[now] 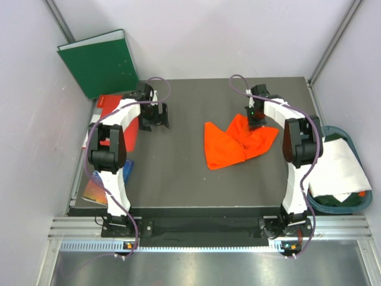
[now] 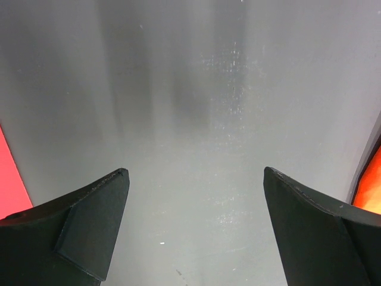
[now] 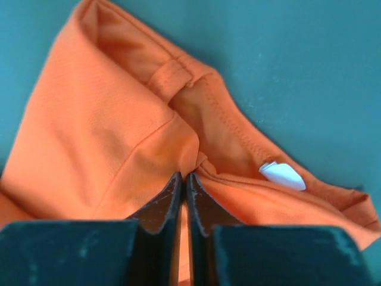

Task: Fold and stack the t-shirts
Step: Flatten the tshirt out

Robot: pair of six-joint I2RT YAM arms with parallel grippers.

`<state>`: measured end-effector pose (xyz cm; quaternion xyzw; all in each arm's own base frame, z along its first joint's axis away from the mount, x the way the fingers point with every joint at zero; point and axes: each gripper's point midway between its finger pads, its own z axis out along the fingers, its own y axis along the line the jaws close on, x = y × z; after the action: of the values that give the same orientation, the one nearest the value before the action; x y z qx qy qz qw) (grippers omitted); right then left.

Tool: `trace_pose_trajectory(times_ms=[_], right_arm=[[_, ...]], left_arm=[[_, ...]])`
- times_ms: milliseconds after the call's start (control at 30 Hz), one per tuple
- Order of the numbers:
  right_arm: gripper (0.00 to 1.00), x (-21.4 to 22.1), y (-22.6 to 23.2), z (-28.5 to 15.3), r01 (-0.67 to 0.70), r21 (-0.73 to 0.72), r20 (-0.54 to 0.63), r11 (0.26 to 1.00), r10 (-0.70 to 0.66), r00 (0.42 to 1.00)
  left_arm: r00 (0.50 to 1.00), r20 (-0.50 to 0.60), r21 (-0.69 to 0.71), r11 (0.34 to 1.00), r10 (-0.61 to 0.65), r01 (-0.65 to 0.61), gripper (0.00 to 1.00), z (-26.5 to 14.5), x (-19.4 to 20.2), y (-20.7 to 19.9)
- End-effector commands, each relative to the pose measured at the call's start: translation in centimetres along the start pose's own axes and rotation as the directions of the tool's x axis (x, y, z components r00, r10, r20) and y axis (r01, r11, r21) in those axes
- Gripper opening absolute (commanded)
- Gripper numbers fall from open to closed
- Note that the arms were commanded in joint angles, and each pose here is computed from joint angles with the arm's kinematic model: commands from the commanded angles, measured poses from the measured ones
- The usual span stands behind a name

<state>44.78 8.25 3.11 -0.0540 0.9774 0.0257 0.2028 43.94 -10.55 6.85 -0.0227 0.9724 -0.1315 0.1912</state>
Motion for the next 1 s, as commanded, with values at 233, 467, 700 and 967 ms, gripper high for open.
trace_pose_trajectory(times_ms=[233, 467, 700, 967], right_arm=[[0.0, -6.5, 1.0, -10.1, 0.025, -0.058, 0.231, 0.998, -0.011, 0.973], [0.0, -10.6, 1.0, -14.6, 0.006, -0.047, 0.348, 0.999, 0.01, 0.937], [0.0, -15.0, 1.5, -20.6, -0.02, -0.082, 0.513, 0.996, 0.059, 0.856], [0.0, -18.2, 4.0, -30.0, 0.038, -0.165, 0.681, 0.986, 0.086, 0.727]], left_arm=[[1.0, 0.022, 0.007, 1.0, 0.016, -0.016, 0.99, -0.4, -1.2, -0.7], [0.999, 0.029, 0.006, 1.0, 0.026, -0.026, 0.99, -0.3, -1.6, -0.9], [0.998, 0.054, 0.033, 0.999, 0.035, -0.037, 0.99, -0.9, -2.5, -1.9], [0.987, 0.103, 0.101, 0.986, 0.122, -0.132, 0.99, -1.4, -2.6, -6.2]])
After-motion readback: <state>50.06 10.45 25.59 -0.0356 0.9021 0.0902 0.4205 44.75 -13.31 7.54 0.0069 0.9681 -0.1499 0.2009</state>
